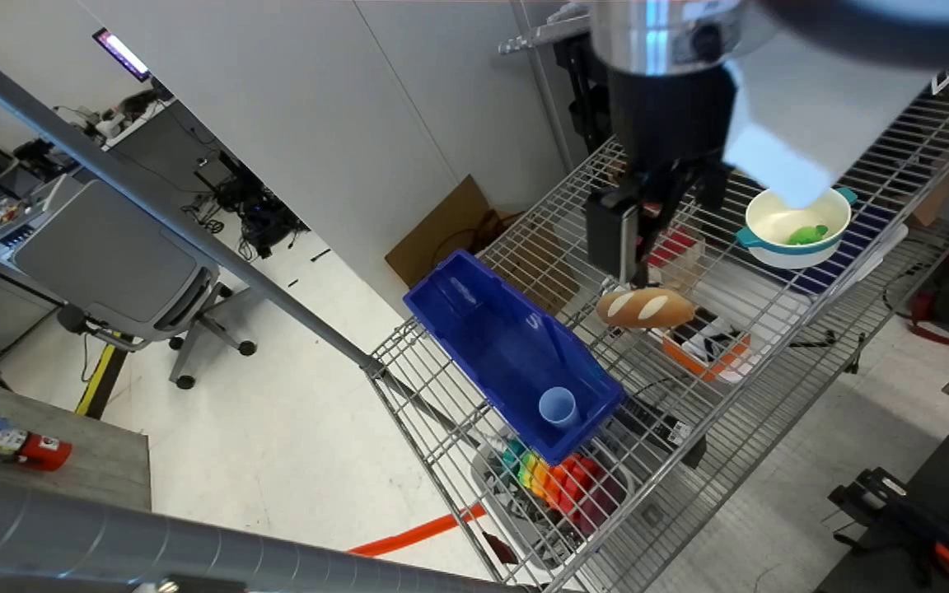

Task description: Remove the cup from the blue tray and put it on the rack

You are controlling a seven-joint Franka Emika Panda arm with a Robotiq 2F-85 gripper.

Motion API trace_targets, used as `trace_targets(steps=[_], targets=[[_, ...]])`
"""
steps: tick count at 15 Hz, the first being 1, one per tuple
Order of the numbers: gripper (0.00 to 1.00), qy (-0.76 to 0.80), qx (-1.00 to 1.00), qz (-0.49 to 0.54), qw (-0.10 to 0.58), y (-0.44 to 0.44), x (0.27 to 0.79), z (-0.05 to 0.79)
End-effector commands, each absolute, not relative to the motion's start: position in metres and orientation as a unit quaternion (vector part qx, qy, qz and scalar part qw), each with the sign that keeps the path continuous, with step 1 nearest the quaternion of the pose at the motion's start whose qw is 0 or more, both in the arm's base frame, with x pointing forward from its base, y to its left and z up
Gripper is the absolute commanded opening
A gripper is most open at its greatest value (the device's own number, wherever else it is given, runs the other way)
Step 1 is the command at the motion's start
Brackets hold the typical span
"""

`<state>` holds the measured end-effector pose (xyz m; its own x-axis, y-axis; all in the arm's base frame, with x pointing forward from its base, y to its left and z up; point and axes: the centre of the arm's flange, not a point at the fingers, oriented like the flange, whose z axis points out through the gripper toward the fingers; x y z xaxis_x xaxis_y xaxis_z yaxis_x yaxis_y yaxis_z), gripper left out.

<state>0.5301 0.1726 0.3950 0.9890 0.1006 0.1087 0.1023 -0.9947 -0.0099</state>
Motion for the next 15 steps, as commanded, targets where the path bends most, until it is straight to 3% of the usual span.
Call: trace_targets(steps=[1,8,15], targets=[[1.00,-0.081,-0.996,-0.028,0.028,0.210,0.580,0.346],[1.00,-0.103,-0.994,0.032,0.028,0.261,0.594,0.239],[1.00,-0.103,-0.994,0.017,0.032,0.286,0.605,0.201]])
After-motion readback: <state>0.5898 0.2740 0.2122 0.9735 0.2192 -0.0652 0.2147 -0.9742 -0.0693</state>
